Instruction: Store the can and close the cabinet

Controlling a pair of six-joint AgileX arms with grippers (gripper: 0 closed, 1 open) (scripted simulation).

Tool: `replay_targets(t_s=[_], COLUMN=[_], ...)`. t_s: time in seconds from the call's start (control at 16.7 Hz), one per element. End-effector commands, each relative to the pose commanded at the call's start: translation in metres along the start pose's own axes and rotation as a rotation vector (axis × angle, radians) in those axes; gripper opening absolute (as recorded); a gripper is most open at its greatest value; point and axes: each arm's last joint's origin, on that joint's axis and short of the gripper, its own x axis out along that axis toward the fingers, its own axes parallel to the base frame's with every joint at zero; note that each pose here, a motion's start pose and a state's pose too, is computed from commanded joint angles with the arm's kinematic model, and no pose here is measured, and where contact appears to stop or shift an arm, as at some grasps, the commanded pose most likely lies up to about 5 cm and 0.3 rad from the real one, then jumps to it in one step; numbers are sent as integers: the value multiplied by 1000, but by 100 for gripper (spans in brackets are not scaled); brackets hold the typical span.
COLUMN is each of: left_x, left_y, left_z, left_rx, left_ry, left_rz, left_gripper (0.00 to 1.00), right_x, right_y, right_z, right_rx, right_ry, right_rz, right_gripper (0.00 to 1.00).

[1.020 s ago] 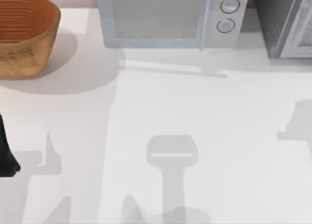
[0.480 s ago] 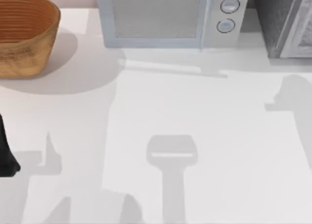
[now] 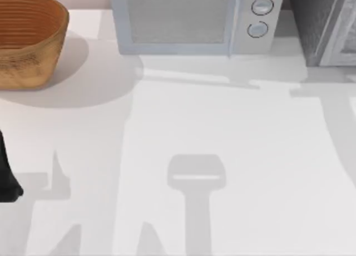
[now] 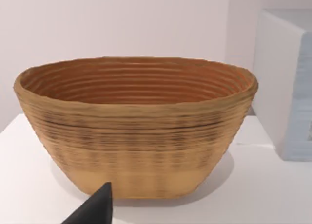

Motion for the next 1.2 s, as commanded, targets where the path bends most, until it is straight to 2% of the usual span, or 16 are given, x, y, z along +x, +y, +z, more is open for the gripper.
replay_targets(t_s=[0.54, 1.2], left_x=[0, 0], left_y=[0, 0], left_z=[0, 0], left_rx=[0, 0], left_ry=[0, 0], left_rz=[0, 0], left_gripper=[100, 100], right_x=[57, 68], right_y=[20, 24], right_z=[54, 61], right_rx=[0, 3], right_ry=[4, 5], right_rz=[4, 8], right_gripper=[0, 0])
